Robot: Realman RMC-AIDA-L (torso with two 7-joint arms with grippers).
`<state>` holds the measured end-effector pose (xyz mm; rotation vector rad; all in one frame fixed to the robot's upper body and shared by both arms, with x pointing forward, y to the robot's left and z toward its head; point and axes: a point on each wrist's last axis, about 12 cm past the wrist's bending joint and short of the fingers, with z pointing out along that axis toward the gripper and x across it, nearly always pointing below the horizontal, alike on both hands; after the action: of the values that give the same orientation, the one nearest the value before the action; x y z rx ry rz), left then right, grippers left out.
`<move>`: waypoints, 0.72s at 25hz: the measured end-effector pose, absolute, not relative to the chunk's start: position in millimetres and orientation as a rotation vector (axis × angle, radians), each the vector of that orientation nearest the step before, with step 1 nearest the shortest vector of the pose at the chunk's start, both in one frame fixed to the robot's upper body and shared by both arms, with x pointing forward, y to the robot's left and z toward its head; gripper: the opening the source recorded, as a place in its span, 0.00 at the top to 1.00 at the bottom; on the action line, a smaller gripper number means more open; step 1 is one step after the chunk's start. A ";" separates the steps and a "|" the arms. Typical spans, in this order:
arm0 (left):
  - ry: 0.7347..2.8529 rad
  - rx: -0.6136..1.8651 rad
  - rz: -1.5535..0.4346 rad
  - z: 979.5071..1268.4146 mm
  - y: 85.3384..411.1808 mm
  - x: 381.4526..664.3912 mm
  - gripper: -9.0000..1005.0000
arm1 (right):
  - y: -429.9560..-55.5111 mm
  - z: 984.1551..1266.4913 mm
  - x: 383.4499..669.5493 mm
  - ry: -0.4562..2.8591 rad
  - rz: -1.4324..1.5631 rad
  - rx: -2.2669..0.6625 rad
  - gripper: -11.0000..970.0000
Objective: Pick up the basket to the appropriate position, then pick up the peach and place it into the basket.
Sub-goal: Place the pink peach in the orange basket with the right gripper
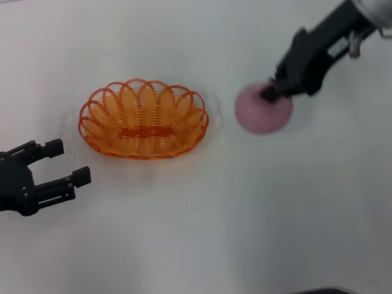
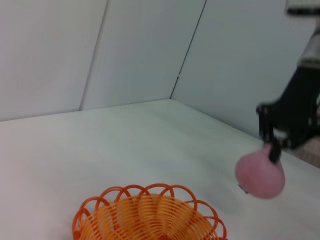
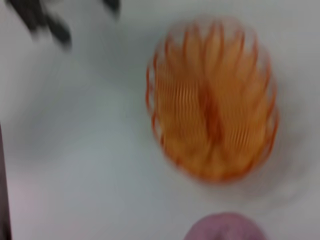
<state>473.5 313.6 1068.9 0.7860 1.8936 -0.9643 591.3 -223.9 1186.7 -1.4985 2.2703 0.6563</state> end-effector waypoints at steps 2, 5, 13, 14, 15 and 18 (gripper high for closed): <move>1.890 0.786 -0.963 1069.6 313.6 474.0 0.16 | -224.1 1195.8 594.1 2.205 0.675 -1.464 0.95; 1.883 0.786 -0.961 1071.0 313.4 475.5 0.16 | -215.6 1199.4 598.7 2.092 0.733 -1.438 0.95; 1.861 0.799 -0.955 1075.9 310.8 483.1 0.15 | -189.9 1143.5 608.5 1.795 0.917 -1.188 0.93; 1.856 0.798 -0.955 1076.7 310.4 484.0 0.15 | -188.3 1135.8 607.5 1.761 0.928 -1.157 0.93; 1.852 0.798 -0.954 1077.3 310.2 484.8 0.15 | -186.4 1127.9 605.1 1.719 0.945 -1.132 0.92; 1.845 0.800 -0.950 1078.8 309.3 487.2 0.16 | -180.6 1108.8 595.4 1.632 0.975 -1.090 0.91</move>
<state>487.2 309.3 1078.8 0.7996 1.8448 -0.9497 595.4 -180.6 1108.8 -1.0897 1.6324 0.9745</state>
